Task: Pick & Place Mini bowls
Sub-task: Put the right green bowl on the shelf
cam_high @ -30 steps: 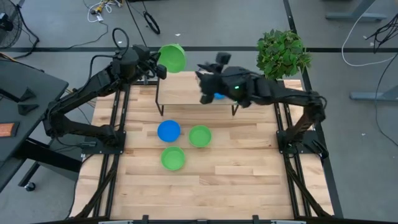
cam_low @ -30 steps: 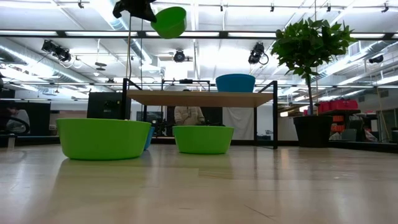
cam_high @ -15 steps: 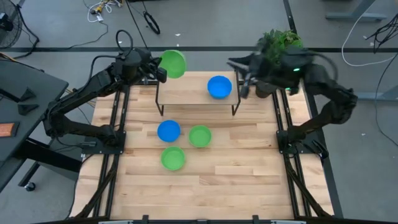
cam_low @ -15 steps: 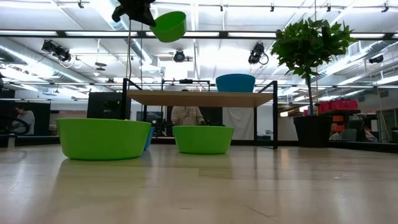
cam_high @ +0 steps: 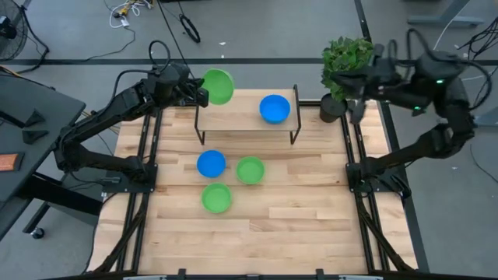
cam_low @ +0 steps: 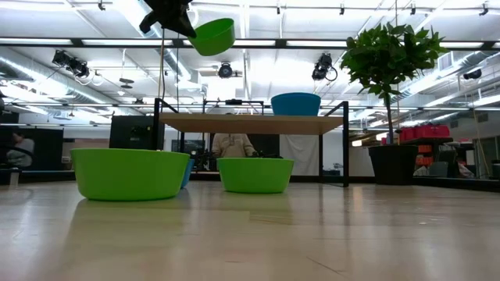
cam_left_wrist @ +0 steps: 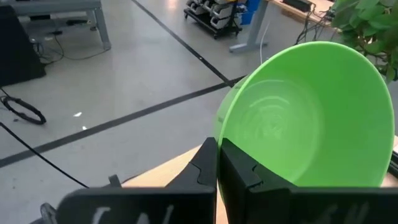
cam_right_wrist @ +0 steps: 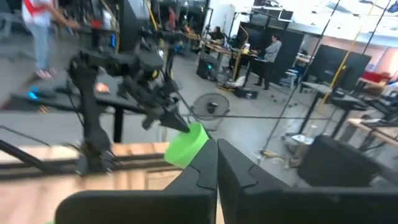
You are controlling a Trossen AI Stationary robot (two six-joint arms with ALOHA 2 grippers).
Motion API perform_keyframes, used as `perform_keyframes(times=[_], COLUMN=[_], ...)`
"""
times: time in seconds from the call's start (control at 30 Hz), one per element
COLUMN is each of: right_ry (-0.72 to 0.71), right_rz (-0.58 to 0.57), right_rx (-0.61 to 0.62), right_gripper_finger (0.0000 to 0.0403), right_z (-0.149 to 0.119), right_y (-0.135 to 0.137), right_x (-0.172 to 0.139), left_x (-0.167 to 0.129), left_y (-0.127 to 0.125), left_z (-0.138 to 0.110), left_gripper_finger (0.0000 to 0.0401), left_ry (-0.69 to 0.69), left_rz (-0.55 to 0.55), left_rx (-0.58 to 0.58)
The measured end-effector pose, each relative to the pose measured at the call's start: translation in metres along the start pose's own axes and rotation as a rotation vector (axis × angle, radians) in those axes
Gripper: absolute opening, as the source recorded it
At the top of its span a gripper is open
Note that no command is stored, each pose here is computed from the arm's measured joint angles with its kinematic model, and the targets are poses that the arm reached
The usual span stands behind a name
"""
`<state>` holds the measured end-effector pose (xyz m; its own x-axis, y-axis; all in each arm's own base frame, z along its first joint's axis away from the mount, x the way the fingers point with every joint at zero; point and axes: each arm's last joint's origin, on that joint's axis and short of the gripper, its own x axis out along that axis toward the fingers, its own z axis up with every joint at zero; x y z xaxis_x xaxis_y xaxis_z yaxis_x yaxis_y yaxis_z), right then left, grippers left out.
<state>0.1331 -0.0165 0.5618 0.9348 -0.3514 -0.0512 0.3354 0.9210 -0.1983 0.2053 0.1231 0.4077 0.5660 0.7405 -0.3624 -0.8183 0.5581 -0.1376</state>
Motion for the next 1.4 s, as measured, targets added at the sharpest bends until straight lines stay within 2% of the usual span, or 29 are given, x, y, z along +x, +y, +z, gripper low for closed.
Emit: perform_keyframes(times=[0.3, 0.67, 1.13, 1.4], right_ry=[-0.116, -0.198, -0.028, 0.157], right_rz=[0.165, 0.227, 0.248, 0.26], right_rx=[0.146, 0.25, 0.226, 0.142], right_gripper_finger=[0.0001, 0.0001, 0.0, 0.0], right_z=[0.005, -0.001, -0.027, -0.047], right_y=[-0.01, -0.025, -0.029, -0.027], right_x=[-0.046, -0.103, -0.132, -0.137], left_x=[0.0, 0.0, 0.022, 0.025], left_y=[0.0, 0.0, -0.009, -0.01], left_z=[-0.002, -0.002, -0.013, -0.015], left_gripper_finger=[0.0005, 0.0004, 0.0004, 0.0004], left_ry=[0.021, 0.02, 0.113, 0.125], left_rz=[-0.008, -0.009, -0.021, -0.021], left_rx=[-0.018, -0.038, -0.038, -0.048])
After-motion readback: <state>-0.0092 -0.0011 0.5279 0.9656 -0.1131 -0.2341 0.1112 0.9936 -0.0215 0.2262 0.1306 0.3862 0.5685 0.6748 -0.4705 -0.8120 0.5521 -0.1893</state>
